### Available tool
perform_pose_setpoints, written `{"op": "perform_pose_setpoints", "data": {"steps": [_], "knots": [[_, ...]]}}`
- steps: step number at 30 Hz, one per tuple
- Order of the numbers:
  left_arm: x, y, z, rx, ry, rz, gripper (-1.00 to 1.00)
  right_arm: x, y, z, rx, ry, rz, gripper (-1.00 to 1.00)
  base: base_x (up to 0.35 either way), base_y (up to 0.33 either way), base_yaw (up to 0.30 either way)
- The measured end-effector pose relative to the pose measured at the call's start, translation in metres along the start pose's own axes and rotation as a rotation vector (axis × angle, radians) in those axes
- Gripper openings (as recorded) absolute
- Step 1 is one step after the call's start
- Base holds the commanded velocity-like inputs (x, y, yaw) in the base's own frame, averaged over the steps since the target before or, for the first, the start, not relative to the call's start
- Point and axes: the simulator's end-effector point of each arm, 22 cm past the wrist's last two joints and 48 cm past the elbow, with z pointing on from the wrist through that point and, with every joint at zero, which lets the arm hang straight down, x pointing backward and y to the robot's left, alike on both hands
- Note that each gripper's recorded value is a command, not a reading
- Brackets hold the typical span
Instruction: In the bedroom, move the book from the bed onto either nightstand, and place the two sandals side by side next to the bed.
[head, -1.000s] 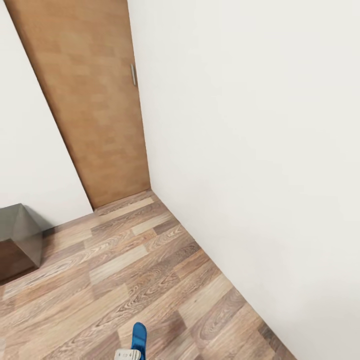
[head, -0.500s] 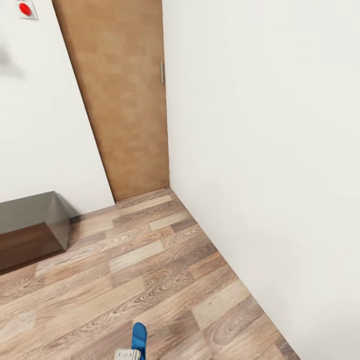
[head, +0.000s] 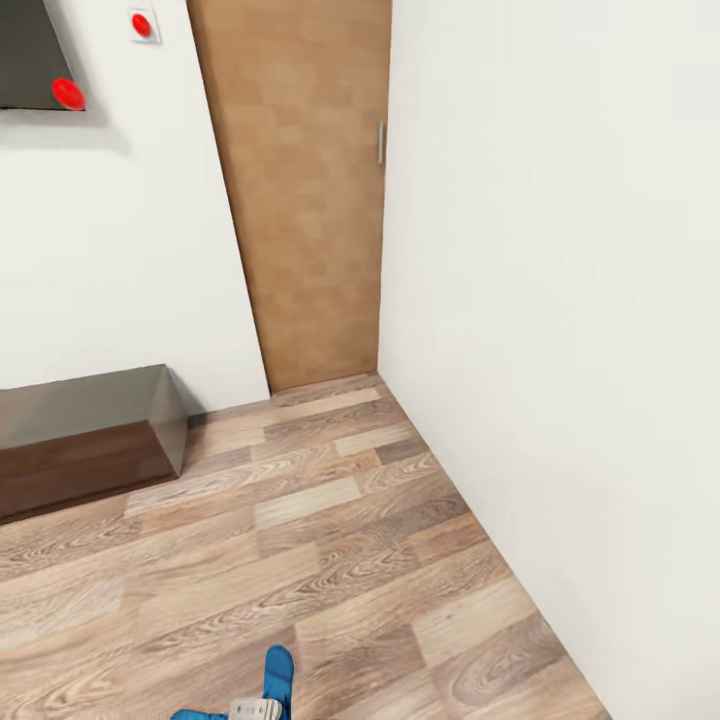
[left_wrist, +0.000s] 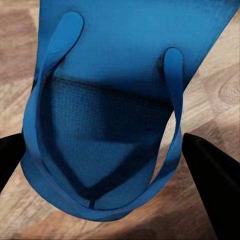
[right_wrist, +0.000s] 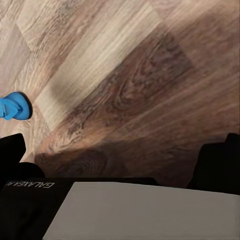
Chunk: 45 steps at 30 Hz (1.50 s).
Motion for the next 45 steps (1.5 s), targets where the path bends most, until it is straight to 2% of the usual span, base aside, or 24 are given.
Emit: {"op": "perform_pose_setpoints", "data": {"steps": [45], "knots": [[0.0075,0.0015,0.0012,-0.002,0.016,-0.006,-1.0,0.0056,-0.0031,0.0003,0.007,0.013,0.008,1.0,0.015,-0.012,0.279]]}}
